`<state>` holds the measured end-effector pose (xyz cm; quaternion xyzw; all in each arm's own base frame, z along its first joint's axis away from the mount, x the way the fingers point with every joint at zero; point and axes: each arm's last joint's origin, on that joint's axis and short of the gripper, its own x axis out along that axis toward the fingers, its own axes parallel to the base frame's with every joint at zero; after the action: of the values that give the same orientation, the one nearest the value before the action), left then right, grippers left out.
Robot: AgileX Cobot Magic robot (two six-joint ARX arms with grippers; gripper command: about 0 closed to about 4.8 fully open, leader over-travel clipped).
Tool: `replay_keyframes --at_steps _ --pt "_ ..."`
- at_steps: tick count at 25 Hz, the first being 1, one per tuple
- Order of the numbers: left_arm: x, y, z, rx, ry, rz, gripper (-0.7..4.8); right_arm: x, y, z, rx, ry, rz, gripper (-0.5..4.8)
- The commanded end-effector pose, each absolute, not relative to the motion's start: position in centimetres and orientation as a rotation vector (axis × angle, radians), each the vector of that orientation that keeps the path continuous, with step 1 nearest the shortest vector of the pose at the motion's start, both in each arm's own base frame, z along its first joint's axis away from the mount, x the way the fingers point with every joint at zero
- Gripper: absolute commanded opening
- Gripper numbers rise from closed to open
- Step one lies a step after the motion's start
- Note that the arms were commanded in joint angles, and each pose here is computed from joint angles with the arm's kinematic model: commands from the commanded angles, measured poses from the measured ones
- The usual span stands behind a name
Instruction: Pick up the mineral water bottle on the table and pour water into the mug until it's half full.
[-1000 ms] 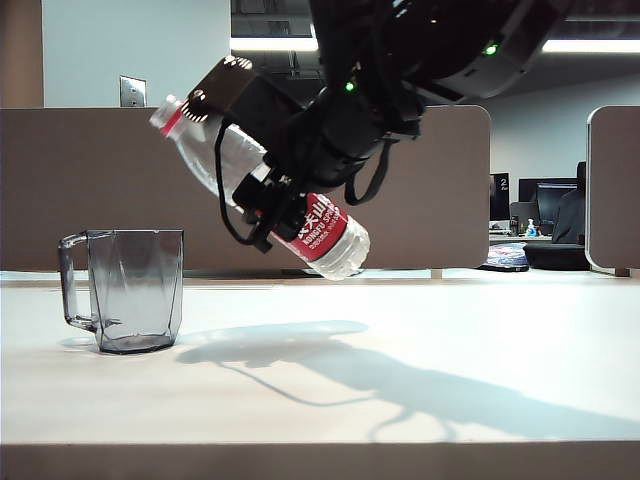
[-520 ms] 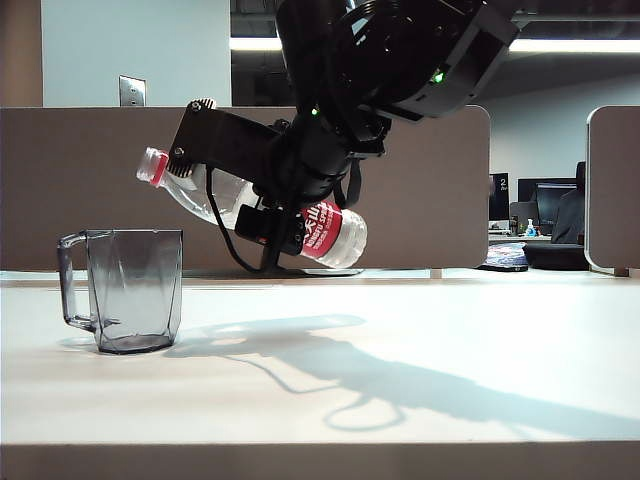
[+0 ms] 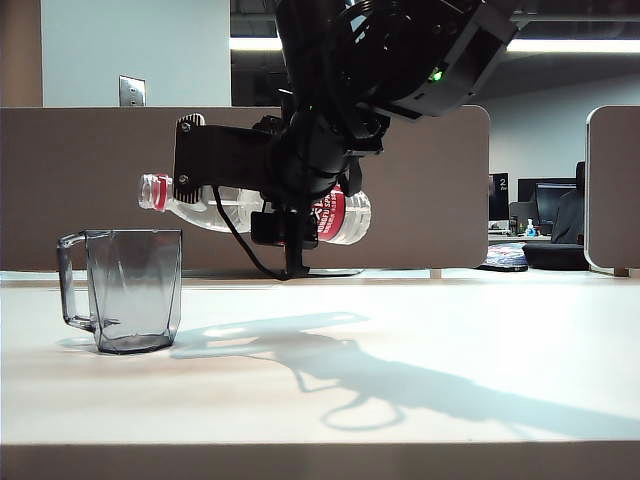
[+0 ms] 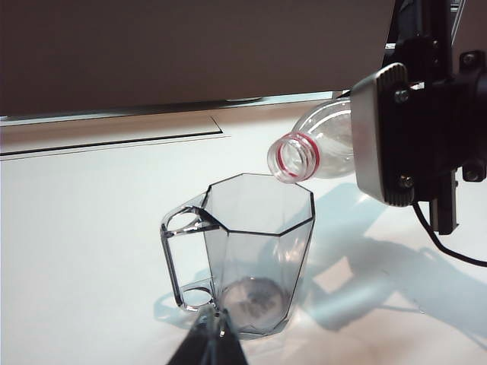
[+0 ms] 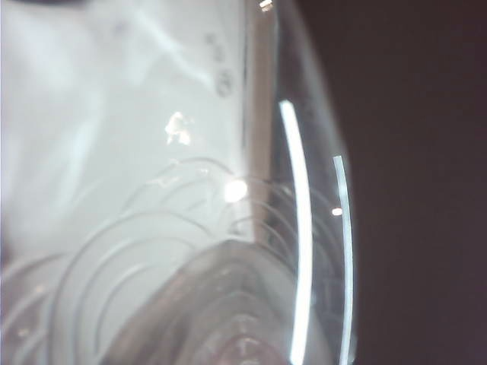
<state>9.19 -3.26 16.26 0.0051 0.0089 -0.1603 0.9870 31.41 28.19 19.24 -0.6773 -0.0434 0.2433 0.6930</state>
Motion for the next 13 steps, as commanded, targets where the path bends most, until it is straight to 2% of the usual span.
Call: replay_keyframes --at_steps 1,13 --pt "9.17 -3.25 16.45 0.009 0.007 -0.325 -0.05 31.51 28.3 20.61 -1.521 -0.152 0.472 2.6" --pt "9.17 -3.25 16.45 0.009 0.007 -0.325 -0.05 31.58 28.2 20.69 -1.592 -0.155 0.443 2.65"
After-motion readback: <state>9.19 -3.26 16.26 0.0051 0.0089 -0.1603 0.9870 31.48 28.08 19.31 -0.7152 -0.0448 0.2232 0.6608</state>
